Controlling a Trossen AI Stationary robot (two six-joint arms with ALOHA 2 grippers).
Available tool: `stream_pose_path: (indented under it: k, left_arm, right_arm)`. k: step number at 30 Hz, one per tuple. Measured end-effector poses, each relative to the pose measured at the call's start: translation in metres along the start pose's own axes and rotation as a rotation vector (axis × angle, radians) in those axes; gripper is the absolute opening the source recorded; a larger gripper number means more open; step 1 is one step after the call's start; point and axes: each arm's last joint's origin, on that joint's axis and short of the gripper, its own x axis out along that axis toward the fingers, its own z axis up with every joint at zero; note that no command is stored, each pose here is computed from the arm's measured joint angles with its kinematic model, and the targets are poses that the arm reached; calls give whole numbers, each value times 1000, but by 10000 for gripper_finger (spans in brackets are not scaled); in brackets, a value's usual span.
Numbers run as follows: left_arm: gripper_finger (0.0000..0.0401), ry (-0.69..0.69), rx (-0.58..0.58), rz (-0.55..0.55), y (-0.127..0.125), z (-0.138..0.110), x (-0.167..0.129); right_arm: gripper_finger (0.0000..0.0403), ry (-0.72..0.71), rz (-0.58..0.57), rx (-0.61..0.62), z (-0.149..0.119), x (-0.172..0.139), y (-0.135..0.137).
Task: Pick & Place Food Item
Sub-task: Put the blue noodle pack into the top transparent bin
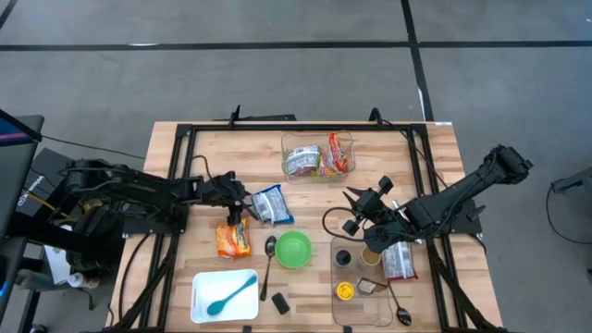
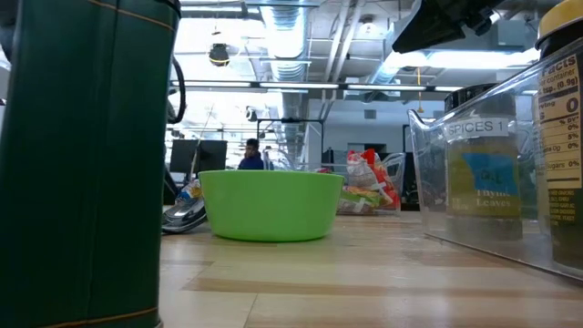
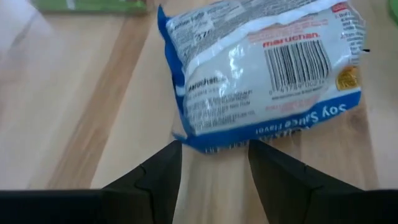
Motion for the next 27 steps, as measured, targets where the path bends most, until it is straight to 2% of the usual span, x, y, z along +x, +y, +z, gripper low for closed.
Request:
stream_pose_path:
  k: [6,14,18,27]
  left_arm:
    - [182,-23,25,21,0,1,10]
    - [178,14,32,18,-1,-4,16]
    - [153,7,31,18,-1,-3,16]
    - [72,-19,26,19,-1,0,15]
  right_arm:
    - [66,0,0,1,0,0,0]
    - [66,0,0,0,0,0,0]
    - [66,0,0,0,0,0,0]
    - [66,0,0,0,0,0,0]
